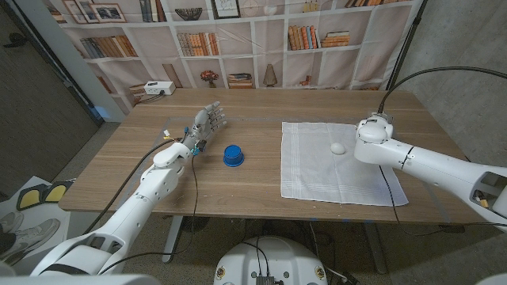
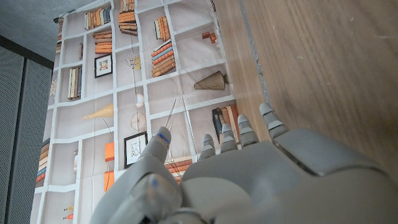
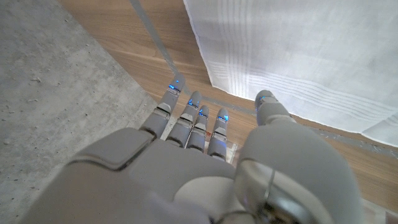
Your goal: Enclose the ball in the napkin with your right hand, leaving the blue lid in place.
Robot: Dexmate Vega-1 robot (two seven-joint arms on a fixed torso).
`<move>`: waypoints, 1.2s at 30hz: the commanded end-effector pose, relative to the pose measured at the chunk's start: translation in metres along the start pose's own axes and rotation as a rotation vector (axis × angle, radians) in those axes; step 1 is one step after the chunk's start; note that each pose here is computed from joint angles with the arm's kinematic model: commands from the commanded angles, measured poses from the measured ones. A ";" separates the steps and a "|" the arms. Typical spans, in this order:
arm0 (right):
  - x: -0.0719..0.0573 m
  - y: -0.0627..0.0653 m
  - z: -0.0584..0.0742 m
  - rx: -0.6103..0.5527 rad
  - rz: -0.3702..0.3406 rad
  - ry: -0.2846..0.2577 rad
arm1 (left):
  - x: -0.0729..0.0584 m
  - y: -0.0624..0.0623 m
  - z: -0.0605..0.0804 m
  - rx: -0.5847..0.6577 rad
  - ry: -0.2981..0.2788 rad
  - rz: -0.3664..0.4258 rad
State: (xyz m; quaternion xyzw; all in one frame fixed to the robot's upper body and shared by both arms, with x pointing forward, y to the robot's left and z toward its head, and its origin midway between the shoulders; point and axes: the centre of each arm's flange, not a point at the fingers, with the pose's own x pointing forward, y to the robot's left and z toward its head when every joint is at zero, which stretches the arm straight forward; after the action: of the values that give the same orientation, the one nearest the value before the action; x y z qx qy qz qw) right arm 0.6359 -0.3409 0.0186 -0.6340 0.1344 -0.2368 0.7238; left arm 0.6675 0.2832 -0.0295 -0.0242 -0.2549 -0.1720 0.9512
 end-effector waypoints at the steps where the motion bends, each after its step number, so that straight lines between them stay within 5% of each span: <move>1: 0.019 0.004 -0.002 -0.023 0.083 0.069 | 0.004 0.000 0.000 0.001 0.002 -0.002; 27: 0.044 0.005 0.022 -0.087 0.200 0.107 | 0.006 0.011 -0.001 0.002 0.005 0.010; 36: 0.040 0.013 0.025 -0.097 0.114 0.070 | 0.010 0.013 -0.004 -0.002 0.009 0.005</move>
State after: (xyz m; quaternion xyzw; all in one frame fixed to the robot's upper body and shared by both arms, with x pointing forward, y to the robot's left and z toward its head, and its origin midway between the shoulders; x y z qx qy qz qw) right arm 0.6786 -0.3445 0.0242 -0.6353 0.2244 -0.1987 0.7118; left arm 0.6779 0.2914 -0.0285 -0.0256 -0.2482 -0.1640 0.9544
